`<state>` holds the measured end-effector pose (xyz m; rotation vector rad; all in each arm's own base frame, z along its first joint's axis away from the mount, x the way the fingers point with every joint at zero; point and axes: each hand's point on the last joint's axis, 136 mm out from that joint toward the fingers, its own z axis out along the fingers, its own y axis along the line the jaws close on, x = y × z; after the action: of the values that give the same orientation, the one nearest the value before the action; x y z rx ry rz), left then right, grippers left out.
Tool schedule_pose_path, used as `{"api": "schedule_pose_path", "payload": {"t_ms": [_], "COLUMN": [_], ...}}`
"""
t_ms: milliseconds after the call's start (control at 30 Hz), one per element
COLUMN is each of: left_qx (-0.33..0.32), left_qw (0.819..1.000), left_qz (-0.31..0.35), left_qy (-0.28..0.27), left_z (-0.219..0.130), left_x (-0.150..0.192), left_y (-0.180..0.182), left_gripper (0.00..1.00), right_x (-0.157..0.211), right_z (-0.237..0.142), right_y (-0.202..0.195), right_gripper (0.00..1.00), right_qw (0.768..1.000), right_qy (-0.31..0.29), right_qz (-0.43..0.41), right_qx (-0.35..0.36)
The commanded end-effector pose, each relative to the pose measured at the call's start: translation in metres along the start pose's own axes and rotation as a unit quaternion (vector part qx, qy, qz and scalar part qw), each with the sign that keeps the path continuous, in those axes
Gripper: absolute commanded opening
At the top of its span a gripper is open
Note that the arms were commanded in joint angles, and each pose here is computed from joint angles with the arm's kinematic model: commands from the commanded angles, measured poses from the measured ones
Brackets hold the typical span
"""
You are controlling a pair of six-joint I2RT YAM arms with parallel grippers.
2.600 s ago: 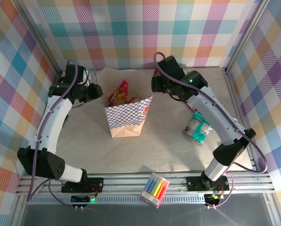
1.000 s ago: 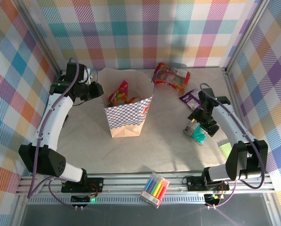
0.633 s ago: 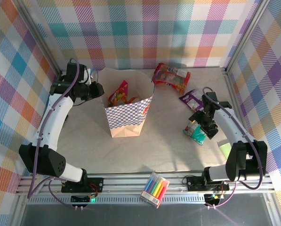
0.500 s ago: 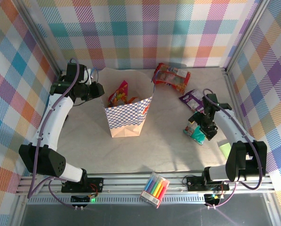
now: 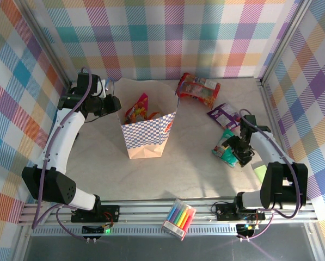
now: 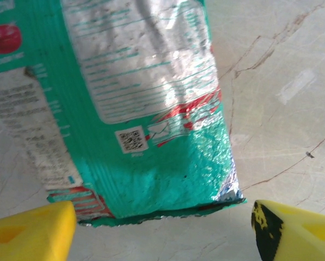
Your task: Place the snacks into the paper bag
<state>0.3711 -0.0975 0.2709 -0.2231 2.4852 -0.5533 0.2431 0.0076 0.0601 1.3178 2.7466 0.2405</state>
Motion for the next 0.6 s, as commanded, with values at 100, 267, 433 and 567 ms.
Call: {"api": "schedule_pose_path", "payload": {"t_ms": [100,267,433,567], "left_qx": [0.023,0.022,0.025,0.019], "left_qw": [1.000,1.000,1.000,1.000], "left_qz": [0.009,0.008,0.010,0.011], "left_qy": [-0.004,-0.003,-0.003,-0.003], "left_z": [-0.005,-0.004,-0.005,-0.006], "left_x": [0.003,0.004,0.004,0.004], "left_y": [-0.010,-0.011,-0.012,-0.010], "left_gripper": [0.29,0.28,0.28,0.28], "right_x": [-0.011,-0.017,-0.015,-0.013], "right_z": [0.008,0.012,0.020,0.025], "right_y": [0.000,0.002,0.012,0.012], "right_gripper": [0.82,0.79,0.68,0.68], "right_qw": [1.000,1.000,0.999,0.999], "right_qy": [0.000,-0.003,0.011,0.020], "right_qz": [-0.005,-0.008,-0.010,-0.010], "right_qx": [-0.005,-0.015,-0.040,-0.043]}}
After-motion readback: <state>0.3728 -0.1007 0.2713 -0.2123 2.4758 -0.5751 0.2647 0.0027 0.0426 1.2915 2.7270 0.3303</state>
